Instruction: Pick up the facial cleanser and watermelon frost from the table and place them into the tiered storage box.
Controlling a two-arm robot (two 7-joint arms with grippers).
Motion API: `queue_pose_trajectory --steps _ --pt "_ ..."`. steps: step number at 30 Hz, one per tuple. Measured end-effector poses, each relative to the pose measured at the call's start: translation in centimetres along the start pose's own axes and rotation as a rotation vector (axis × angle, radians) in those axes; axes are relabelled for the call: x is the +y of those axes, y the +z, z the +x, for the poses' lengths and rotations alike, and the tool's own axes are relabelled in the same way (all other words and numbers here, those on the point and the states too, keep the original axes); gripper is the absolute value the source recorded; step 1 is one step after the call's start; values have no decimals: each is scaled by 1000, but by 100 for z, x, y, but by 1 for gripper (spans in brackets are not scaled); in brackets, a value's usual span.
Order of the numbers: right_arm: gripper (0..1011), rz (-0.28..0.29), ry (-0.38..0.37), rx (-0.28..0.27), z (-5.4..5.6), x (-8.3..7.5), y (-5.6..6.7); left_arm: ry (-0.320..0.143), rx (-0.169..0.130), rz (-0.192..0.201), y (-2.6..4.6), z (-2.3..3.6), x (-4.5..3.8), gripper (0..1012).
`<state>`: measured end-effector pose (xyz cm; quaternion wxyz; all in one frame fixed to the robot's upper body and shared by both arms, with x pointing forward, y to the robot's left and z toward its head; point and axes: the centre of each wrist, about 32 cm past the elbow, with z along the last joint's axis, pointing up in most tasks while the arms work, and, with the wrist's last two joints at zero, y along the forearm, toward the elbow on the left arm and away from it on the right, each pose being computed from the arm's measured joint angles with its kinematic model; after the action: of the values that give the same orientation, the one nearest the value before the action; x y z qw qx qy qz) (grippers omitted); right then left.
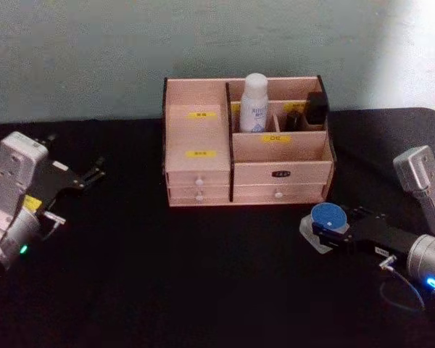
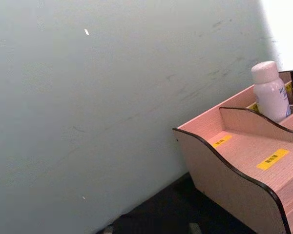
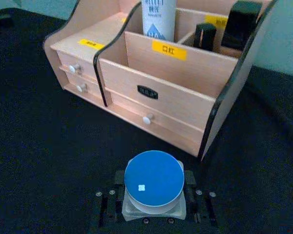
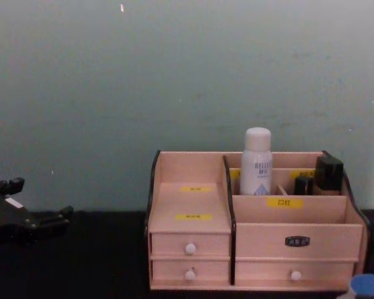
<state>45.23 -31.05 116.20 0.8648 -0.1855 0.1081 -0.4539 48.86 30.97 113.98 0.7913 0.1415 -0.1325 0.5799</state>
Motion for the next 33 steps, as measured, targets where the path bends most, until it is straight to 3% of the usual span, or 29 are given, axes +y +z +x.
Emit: queue_pose_trajectory --steps 18,33 --pt "720 126 70 -41 26 154 349 0 0 0 0 0 0 1001" --pt "720 217 174 -83 -16 556 731 0 0 0 0 0 0 1001"
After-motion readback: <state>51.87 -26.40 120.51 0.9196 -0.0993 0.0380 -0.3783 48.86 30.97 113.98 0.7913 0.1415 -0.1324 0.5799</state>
